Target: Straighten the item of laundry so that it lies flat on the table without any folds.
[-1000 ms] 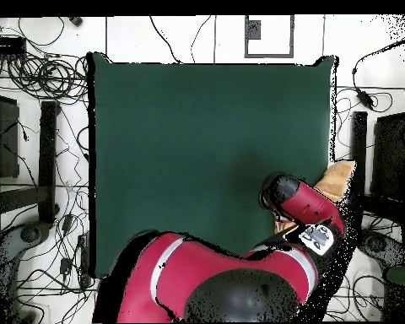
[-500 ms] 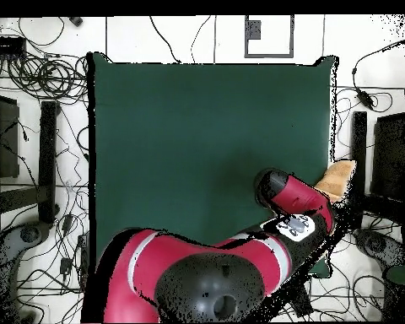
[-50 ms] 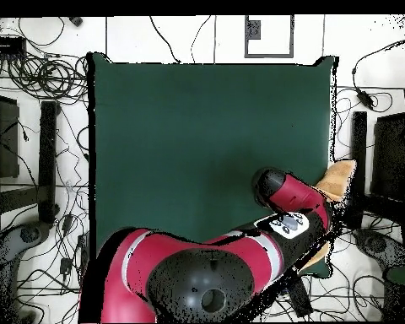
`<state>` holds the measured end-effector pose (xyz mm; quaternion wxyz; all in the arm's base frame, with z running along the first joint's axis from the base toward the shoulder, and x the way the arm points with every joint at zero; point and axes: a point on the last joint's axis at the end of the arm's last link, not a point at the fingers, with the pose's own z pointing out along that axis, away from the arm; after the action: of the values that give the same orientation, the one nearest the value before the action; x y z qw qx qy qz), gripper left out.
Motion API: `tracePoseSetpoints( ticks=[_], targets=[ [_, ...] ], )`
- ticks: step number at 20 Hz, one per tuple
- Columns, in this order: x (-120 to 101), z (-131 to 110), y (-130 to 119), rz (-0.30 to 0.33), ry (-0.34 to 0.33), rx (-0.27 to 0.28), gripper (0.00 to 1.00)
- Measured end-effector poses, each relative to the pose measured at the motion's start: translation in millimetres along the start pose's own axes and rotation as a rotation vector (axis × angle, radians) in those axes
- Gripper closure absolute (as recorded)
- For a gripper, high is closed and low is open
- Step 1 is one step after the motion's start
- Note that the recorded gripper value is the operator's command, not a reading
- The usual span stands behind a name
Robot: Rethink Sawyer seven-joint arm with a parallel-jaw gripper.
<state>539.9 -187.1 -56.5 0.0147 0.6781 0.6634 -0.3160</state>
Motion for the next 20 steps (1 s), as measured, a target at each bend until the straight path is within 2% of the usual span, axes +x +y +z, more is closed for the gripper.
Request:
tracePoseSetpoints(
  ticks=[6, 11, 20],
  targets=[
    [-6, -3, -8, 0.018, 0.022, 0.036, 0.0],
    [-12, -3, -5, 0.052, 0.041, 0.03, 0.0],
    [-12, -5, -1, 0.078, 0.056, 0.02, 0.0]
  ],
)
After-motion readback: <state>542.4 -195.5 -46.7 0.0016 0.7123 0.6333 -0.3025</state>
